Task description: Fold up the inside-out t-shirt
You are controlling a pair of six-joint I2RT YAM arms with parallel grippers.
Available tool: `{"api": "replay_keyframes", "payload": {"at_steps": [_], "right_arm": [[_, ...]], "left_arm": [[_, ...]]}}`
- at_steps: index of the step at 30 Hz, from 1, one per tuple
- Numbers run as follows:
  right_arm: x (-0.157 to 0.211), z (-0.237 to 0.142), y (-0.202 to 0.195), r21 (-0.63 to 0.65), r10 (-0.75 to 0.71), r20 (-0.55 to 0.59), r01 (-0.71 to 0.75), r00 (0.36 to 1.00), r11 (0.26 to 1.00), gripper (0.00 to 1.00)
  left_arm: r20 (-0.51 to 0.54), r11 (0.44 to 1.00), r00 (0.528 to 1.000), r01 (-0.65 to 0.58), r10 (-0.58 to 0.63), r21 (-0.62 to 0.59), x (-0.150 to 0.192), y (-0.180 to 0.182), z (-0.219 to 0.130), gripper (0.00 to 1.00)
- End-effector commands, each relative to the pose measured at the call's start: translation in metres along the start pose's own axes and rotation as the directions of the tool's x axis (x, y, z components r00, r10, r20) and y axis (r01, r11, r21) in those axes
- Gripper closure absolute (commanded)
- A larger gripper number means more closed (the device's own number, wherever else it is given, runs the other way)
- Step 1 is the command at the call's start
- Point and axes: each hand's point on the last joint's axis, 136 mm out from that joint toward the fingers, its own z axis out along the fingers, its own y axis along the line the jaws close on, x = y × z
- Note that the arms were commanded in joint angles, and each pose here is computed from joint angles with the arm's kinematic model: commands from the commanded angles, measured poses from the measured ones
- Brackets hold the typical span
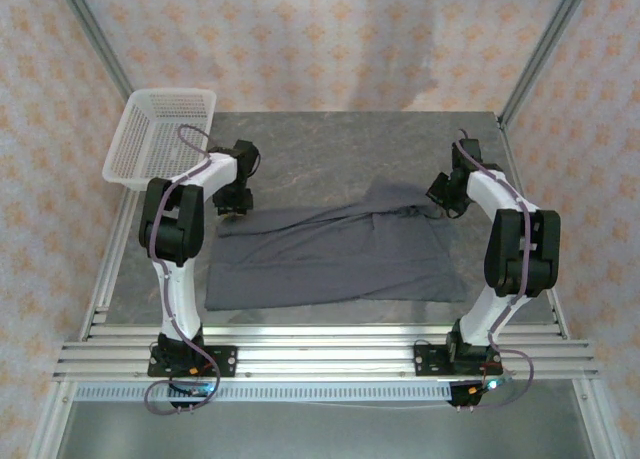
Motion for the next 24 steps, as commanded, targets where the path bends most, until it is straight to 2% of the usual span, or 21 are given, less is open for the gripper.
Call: {"api": "replay_keyframes", "payload": {"at_steps": [1, 5, 10, 13, 14, 15, 17, 23, 24], "right_arm": [[-0.005, -0.004, 0.000, 0.028, 0.006, 0.011, -0.006, 1.000, 1.000, 1.00], [-0.007, -0.004, -0.001, 0.035, 0.015, 0.015, -0.015, 1.000, 0.999, 1.00], [-0.011, -0.007, 0.002, 0.027, 0.021, 0.031, -0.022, 0.999, 0.999, 1.00], [-0.013, -0.009, 0.003, 0.026, 0.020, 0.034, -0.021, 0.999, 0.999, 1.00], [-0.012, -0.008, 0.004, 0.024, 0.021, 0.031, -0.022, 0.999, 0.999, 1.00], [-0.012, -0.008, 0.004, 0.023, 0.021, 0.028, -0.022, 0.999, 0.999, 1.00], [-0.012, -0.006, 0.004, 0.024, 0.022, 0.025, -0.022, 0.999, 0.999, 1.00], [-0.011, -0.004, 0.005, 0.015, 0.027, 0.016, -0.027, 1.000, 1.000, 1.00], [-0.011, -0.004, 0.005, 0.015, 0.027, 0.017, -0.027, 1.000, 1.000, 1.00]], "left_arm": [[-0.010, 0.999, 1.000, 0.021, -0.021, -0.048, 0.001, 0.017, -0.001, 0.78], [-0.019, 0.998, 0.998, 0.057, -0.057, 0.032, 0.004, 0.012, -0.001, 0.98], [0.037, 0.982, 0.991, 0.123, -0.129, 0.141, -0.008, 0.010, -0.018, 1.00], [0.071, 0.951, 0.986, 0.127, -0.153, 0.282, -0.016, -0.005, -0.037, 1.00], [0.076, 0.937, 0.986, 0.117, -0.149, 0.330, -0.016, -0.013, -0.041, 0.99], [0.092, 0.927, 0.984, 0.113, -0.156, 0.357, -0.017, -0.015, -0.049, 0.94], [0.103, 0.924, 0.984, 0.098, -0.145, 0.369, -0.014, -0.015, -0.053, 0.87], [0.052, 0.955, 0.998, 0.022, -0.039, 0.297, 0.005, -0.011, -0.035, 0.75], [0.021, 0.961, 1.000, 0.016, -0.023, 0.275, 0.009, -0.011, -0.024, 0.73]]}}
